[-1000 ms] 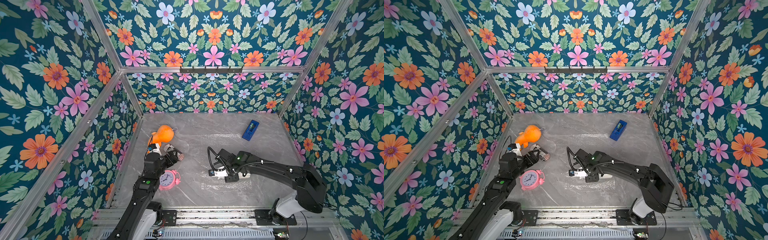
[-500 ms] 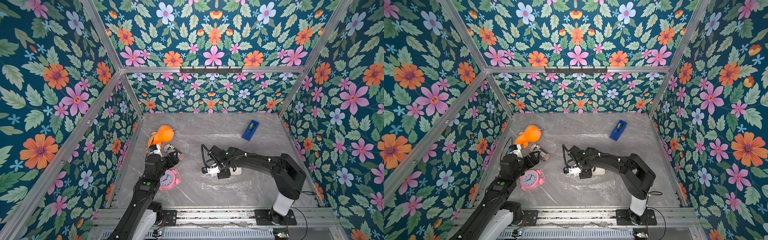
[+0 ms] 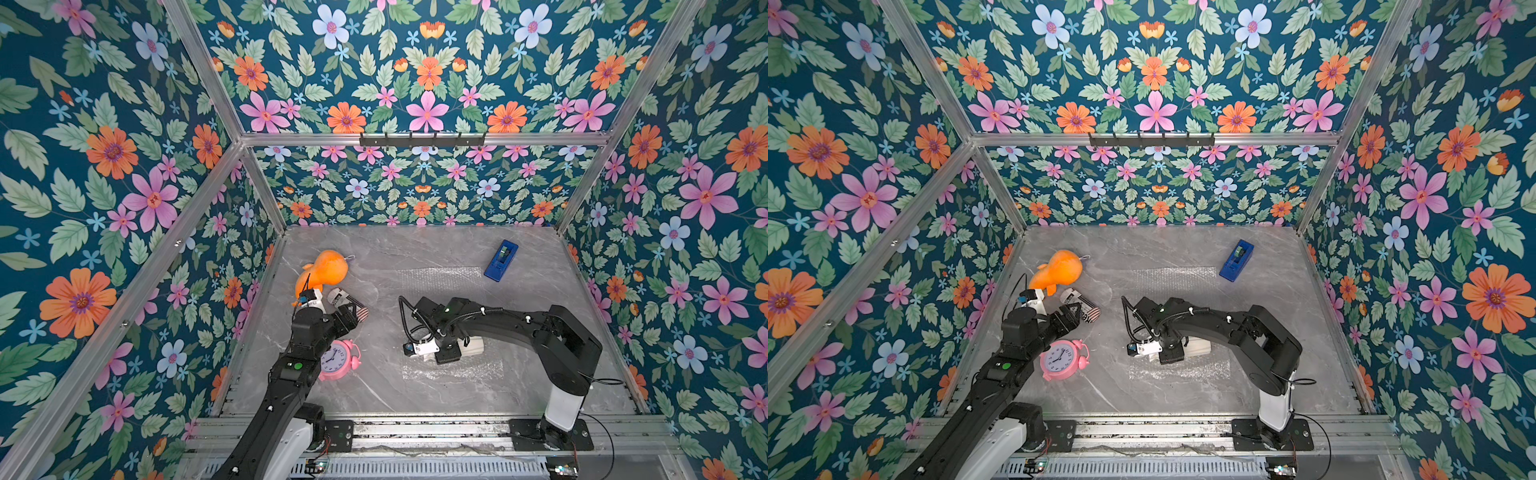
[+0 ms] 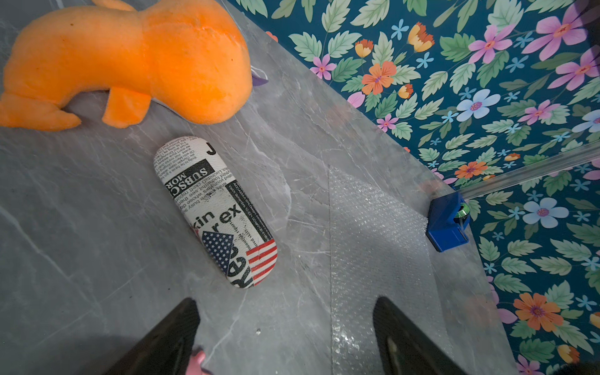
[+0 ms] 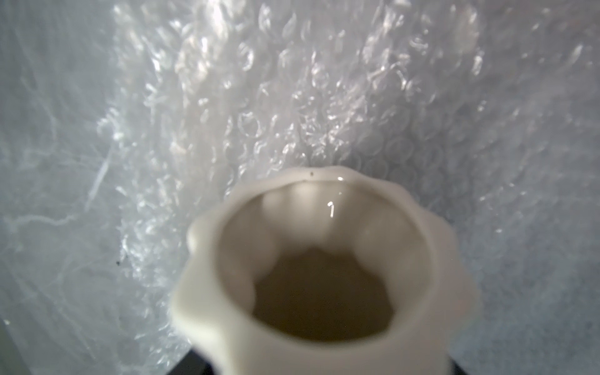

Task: Wrap vases in bubble wrap
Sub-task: Place the vase in bubble wrap, then wrap the vase in bubble wrap.

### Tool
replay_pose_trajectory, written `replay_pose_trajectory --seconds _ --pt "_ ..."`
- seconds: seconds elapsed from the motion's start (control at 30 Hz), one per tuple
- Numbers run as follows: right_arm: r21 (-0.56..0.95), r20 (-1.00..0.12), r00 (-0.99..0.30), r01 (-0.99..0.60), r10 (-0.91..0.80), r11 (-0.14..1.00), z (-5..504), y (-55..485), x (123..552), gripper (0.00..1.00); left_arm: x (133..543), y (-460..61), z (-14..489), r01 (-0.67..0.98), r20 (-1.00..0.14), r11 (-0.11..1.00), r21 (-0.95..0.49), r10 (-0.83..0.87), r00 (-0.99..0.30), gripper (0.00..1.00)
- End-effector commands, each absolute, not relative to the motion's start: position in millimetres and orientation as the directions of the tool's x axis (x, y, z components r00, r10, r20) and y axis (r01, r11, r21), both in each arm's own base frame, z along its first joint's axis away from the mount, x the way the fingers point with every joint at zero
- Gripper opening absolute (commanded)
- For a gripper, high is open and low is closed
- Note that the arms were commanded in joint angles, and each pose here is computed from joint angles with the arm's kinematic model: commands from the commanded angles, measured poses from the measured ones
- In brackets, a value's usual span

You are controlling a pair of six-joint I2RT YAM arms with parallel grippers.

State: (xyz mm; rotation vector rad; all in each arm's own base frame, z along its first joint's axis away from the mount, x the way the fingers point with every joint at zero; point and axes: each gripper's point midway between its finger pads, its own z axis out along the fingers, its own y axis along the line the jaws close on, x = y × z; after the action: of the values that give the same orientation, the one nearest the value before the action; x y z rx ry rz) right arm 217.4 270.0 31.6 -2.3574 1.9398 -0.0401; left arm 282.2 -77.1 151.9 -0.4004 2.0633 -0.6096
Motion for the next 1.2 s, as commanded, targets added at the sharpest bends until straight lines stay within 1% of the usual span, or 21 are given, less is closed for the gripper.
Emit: replay_pose_trajectory --seconds 0.0,0.23,0.57,0.6,0.63,0.83,0.93,1.03,1.1,1.17 --pt "-0.065 -0.03 0.216 -0.975 -0.976 -0.214 30.1 269.6 214.1 0.51 284.7 -77.1 155.6 -0.034 -0.702 0.829 -0.558 -0.494 -0.513 0.87" --pt "-0.047 -0.019 0.215 -0.976 -0.976 -0.214 25.1 269.2 212.1 0.63 285.1 -76.9 155.2 -0.036 -0.705 0.832 -0.554 -0.491 -0.512 0.87" --pt "-0.061 -0.067 0.202 -0.978 -0.977 -0.198 36.5 276.9 208.5 0.8 286.0 -78.0 156.6 -0.034 -0.703 0.83 -0.557 -0.493 -0.513 0.87" --pt "-0.065 -0.073 0.199 -0.979 -0.977 -0.194 38.2 277.4 208.6 0.85 286.0 -78.5 156.9 -0.034 -0.702 0.829 -0.558 -0.493 -0.513 0.87" --pt "-0.071 -0.078 0.197 -0.979 -0.977 -0.192 39.8 278.2 209.2 0.89 286.0 -78.8 157.5 -0.033 -0.704 0.83 -0.557 -0.493 -0.512 0.87" --pt "-0.16 -0.149 0.18 -0.975 -0.972 -0.156 60.3 282.6 215.0 0.93 285.8 -93.8 168.0 0.022 -0.739 0.86 -0.511 -0.426 -0.522 0.85" --pt "-0.266 -0.222 0.174 -0.957 -0.959 -0.112 82.1 280.8 219.6 0.93 284.2 -112.7 173.7 0.081 -0.769 0.883 -0.463 -0.355 -0.532 0.83" --pt "-0.384 -0.348 0.195 -0.922 -0.917 -0.051 107.9 278.5 217.8 0.93 279.3 -140.8 179.2 0.178 -0.792 0.882 -0.435 -0.281 -0.541 0.82" --pt "-0.448 -0.436 0.234 -0.894 -0.869 -0.015 124.9 273.6 207.6 0.92 272.6 -163.8 185.1 0.279 -0.818 0.868 -0.41 -0.215 -0.533 0.8" --pt "-0.488 -0.502 0.277 -0.873 -0.819 0.003 133.9 265.8 193.0 0.88 265.5 -180.6 192.6 0.357 -0.85 0.855 -0.375 -0.163 -0.502 0.8"
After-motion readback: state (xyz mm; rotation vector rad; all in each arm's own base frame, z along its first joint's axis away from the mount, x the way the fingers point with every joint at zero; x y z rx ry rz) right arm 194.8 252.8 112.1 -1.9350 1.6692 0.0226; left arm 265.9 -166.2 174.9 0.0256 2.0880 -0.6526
